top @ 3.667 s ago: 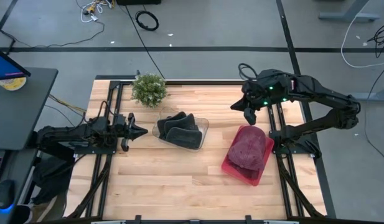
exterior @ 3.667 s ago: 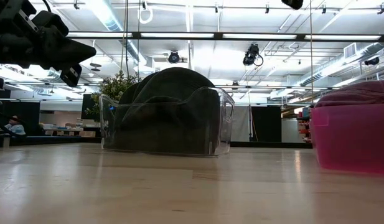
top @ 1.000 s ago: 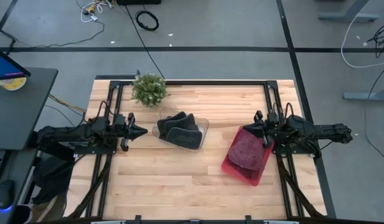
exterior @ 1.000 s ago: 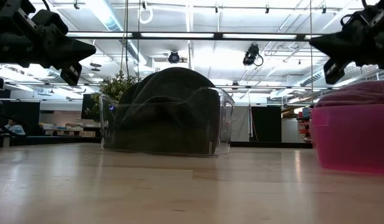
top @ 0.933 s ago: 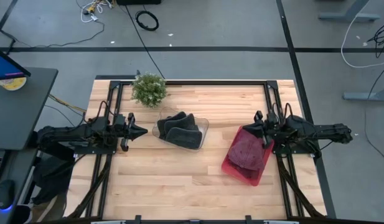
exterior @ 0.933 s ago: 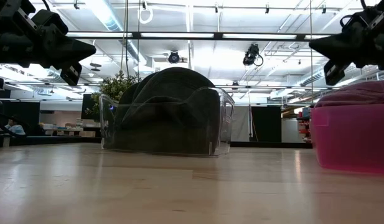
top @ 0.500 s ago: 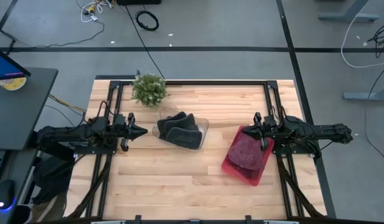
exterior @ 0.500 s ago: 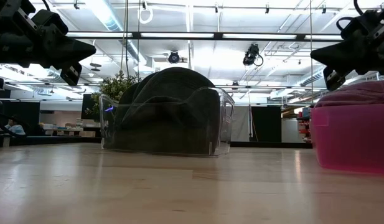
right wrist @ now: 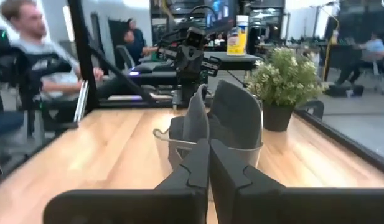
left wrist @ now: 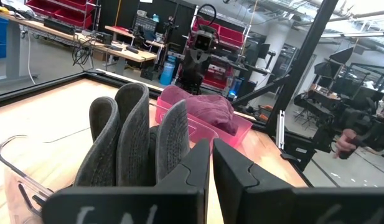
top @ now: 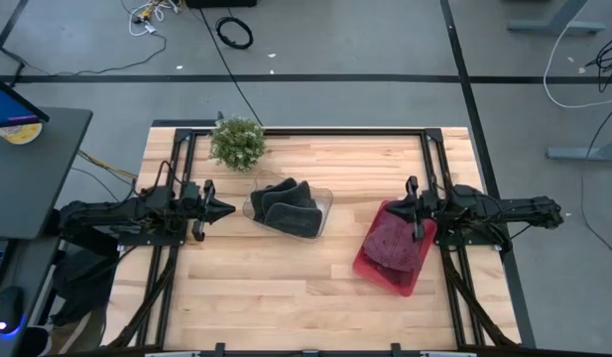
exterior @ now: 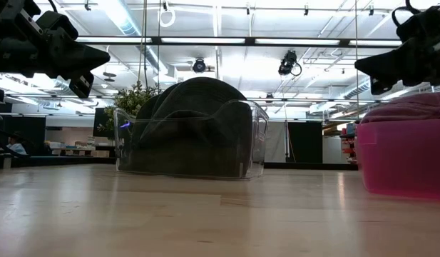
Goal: Pick & Place hat
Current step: Return to Home Position
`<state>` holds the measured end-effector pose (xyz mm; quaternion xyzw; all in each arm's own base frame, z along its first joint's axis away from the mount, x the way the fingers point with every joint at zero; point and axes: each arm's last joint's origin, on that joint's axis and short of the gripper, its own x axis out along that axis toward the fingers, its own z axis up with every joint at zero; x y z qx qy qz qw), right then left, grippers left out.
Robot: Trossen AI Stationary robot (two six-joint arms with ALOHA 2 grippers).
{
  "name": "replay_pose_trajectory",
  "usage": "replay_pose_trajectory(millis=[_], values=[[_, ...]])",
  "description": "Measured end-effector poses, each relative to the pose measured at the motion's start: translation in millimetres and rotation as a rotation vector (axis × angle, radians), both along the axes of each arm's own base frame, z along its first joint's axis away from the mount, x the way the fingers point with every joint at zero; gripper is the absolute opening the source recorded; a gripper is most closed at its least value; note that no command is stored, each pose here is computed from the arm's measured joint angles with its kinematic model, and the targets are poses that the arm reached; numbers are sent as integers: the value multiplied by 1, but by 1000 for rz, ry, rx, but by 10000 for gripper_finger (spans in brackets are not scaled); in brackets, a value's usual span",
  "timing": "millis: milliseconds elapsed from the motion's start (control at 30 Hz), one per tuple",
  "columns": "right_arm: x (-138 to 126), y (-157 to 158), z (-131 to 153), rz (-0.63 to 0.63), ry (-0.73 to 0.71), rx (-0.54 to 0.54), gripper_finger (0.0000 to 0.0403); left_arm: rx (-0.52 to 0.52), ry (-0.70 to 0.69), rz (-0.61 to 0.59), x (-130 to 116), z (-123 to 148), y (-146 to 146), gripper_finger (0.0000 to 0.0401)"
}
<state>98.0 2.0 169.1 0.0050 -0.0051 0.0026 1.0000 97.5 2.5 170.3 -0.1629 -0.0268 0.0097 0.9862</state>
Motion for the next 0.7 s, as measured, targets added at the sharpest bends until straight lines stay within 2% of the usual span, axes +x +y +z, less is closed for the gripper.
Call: replay_pose_trajectory(millis=[133, 467, 700], values=[[0, 0, -1, 14, 8, -36, 17, 0, 0, 0, 0, 0, 0, 23], [0, 0, -1, 15, 9, 57, 18, 0, 0, 0, 0, 0, 0, 23], [0, 0, -1, 15, 9, 60, 18, 3, 0, 0, 0, 0, 0, 23]])
